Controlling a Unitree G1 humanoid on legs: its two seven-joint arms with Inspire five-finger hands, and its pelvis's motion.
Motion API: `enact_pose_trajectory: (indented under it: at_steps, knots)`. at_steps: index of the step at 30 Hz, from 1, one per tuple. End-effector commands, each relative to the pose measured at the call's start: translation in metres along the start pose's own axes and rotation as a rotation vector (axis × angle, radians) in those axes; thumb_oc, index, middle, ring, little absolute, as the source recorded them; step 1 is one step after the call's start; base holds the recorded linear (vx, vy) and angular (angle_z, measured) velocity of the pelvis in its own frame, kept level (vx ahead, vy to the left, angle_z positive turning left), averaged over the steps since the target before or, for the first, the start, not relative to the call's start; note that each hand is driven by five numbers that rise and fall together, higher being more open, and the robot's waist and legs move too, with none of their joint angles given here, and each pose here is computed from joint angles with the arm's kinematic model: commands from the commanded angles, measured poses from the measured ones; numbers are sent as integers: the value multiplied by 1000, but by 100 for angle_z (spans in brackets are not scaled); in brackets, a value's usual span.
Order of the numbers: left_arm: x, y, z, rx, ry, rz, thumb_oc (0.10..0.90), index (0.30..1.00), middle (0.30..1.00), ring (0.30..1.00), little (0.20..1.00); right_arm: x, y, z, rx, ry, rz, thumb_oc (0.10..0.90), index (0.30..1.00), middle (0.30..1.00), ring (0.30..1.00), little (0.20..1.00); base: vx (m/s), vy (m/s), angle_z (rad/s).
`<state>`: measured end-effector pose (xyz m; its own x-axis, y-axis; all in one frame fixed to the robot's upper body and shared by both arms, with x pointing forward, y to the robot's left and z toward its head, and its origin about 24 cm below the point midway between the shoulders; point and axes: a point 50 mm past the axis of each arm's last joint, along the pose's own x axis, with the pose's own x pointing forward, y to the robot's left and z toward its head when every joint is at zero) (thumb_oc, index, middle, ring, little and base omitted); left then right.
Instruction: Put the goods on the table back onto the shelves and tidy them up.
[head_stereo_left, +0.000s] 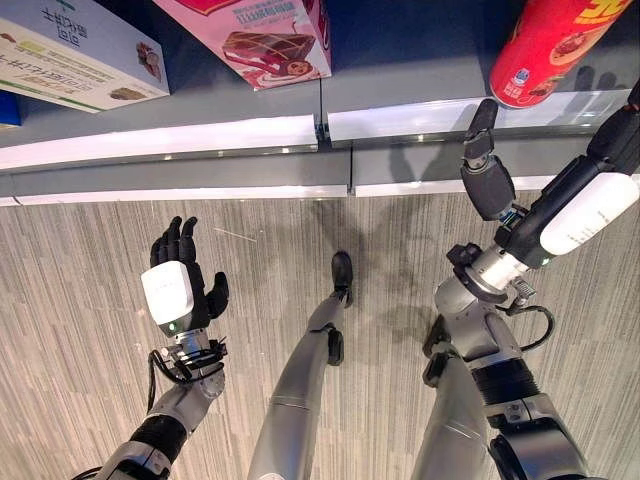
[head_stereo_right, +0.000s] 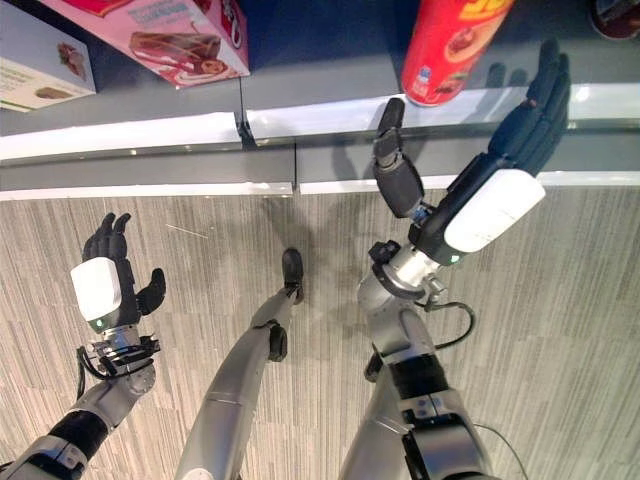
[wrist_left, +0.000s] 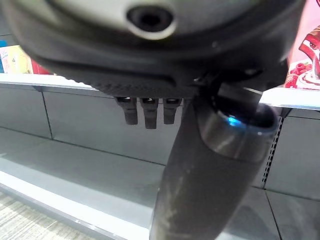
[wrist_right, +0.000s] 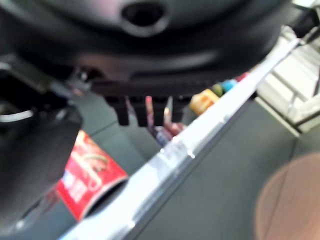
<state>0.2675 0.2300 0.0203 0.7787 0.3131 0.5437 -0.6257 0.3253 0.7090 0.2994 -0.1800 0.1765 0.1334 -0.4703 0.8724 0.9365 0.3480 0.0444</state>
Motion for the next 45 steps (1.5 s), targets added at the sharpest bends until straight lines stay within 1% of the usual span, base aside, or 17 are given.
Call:
enact_pose_trajectory:
  at_steps: [1,8,12,18,19,20,24,26,27,28,29,30,33,34,36,40,45]
  knots:
    - [13,8,3,-23,-1,144,800,900,900,900,900,30,-12,13,92,-118,-187,800,900,900,900,900,-42,4,1]
    - [10,3,4,-24,4,121,800,900,900,900,900,28,-16,2,15,-108,-218,800,900,900,900,900,-39,-7,2]
    - [-2,-7,4,-18,27,57,800,900,900,900,900,5,-17,-13,-37,-47,-149,800,900,900,900,900,-61,-62,3]
    - [-26,-16,-10,16,94,-58,800,900,900,900,900,-48,-35,-39,-63,99,46,800,900,900,900,900,-78,-97,1]
    - [-26,-16,-10,16,94,-58,800,900,900,900,900,-48,-35,-39,-63,99,47,800,900,900,900,900,-68,-97,2]
    - [-35,-17,-17,12,152,-90,800,900,900,900,900,-69,-46,-50,-73,187,122,800,900,900,900,900,-49,-81,0]
    - [-61,-23,-30,-4,259,-198,800,900,900,900,900,-112,-74,-73,-108,377,270,800,900,900,900,900,-25,-98,1]
    - [-76,-25,-36,1,313,-257,800,900,900,900,900,-132,-90,-83,-137,430,396,800,900,900,900,900,27,-77,-2]
    - [-100,-28,-46,15,387,-361,800,900,900,900,900,-170,-121,-97,-241,558,561,800,900,900,900,900,82,-39,-4]
    - [-118,-28,-54,30,447,-433,800,900,900,900,900,-197,-142,-102,-312,617,732,800,900,900,900,900,83,-9,-19]
    - [-119,-28,-54,30,448,-434,800,900,900,900,900,-198,-143,-102,-312,618,734,800,900,900,900,900,23,-5,-23]
    - [-133,-28,-57,39,467,-498,800,900,900,900,900,-224,-167,-105,-397,655,913,800,900,900,900,900,11,-2,-27]
    - [-155,-30,-58,4,526,-612,800,900,900,900,900,-245,-192,-108,-498,706,1049,800,900,900,900,900,99,-5,-28]
    - [-165,-31,-53,-42,524,-679,800,900,900,900,900,-260,-212,-111,-560,797,1133,800,900,900,900,900,190,30,-44]
    - [-171,-33,-49,-105,540,-730,800,900,900,900,900,-273,-229,-110,-595,876,1248,800,900,900,900,900,181,34,-47]
    - [-182,-36,-40,-190,555,-834,800,900,900,900,900,-280,-245,-109,-599,929,1378,800,900,900,900,900,139,46,-40]
    - [-173,-43,-25,-287,491,-957,800,900,900,900,900,-267,-235,-106,-383,999,1479,800,900,900,900,900,98,92,-27]
